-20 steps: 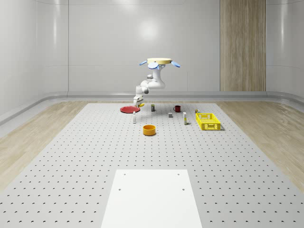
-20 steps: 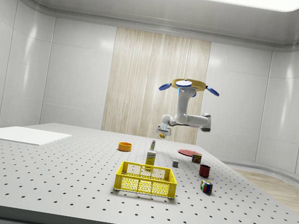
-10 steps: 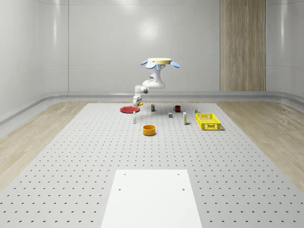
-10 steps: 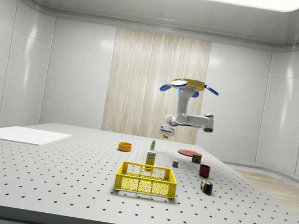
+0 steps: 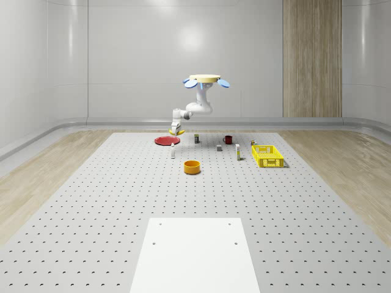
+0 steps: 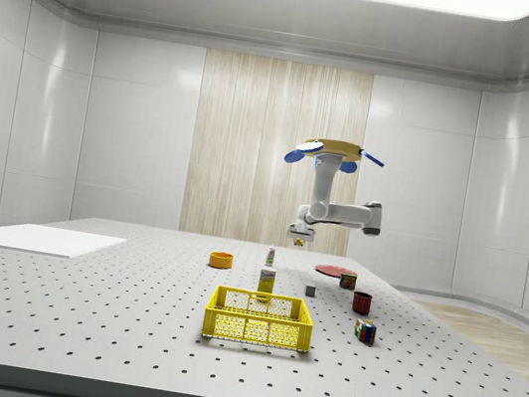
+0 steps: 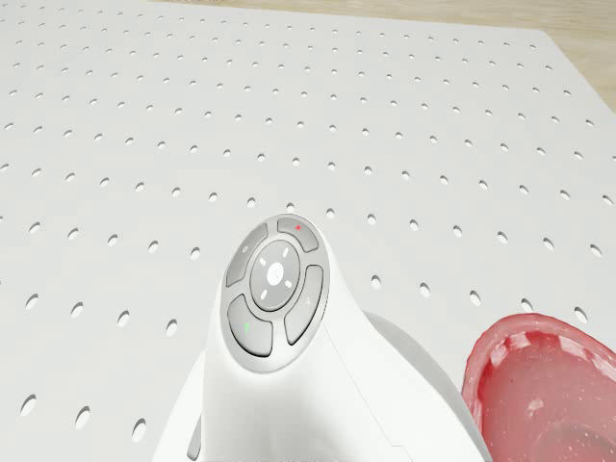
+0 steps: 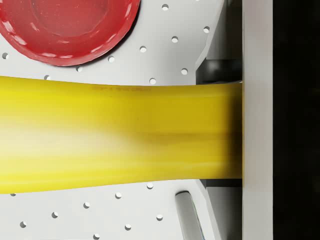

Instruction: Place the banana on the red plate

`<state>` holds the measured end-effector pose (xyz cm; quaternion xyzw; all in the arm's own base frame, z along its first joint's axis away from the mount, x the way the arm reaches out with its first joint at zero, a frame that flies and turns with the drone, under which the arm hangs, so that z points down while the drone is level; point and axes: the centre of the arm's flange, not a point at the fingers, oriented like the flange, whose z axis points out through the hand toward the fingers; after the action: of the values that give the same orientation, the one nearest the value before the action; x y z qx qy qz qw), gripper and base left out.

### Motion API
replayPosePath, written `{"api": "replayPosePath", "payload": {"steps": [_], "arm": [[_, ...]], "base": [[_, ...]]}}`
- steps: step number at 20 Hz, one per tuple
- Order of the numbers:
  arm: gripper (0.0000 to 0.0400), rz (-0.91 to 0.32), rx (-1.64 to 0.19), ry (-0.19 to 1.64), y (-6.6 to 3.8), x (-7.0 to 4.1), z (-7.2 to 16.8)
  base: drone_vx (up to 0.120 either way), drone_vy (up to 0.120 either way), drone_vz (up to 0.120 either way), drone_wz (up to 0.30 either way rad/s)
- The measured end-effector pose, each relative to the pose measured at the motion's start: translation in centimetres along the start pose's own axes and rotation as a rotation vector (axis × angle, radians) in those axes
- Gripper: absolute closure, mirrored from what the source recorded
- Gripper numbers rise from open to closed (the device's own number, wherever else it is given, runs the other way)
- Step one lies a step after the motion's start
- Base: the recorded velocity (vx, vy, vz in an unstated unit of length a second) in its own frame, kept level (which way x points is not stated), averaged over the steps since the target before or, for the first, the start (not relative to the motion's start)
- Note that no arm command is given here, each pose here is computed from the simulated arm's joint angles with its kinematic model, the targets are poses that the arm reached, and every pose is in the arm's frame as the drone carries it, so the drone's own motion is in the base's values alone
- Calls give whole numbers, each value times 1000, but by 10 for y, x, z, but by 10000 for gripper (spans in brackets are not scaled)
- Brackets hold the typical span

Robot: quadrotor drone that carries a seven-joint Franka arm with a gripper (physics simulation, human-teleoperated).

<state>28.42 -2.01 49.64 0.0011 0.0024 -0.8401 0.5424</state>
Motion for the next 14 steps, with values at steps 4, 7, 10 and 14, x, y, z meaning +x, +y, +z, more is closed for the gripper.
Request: {"api": "replayPosePath", "payload": {"steps": [4, 7, 10, 14], "arm": [[210, -120, 1, 1, 0, 0, 0], [210, -210, 1, 2, 0, 0, 0], [210, -300, 2, 3, 0, 0, 0], [210, -420, 2, 4, 0, 0, 0]], "base": [[0, 0, 0, -300], [0, 0, 0, -300], [0, 0, 0, -300], [0, 0, 0, -300]]}}
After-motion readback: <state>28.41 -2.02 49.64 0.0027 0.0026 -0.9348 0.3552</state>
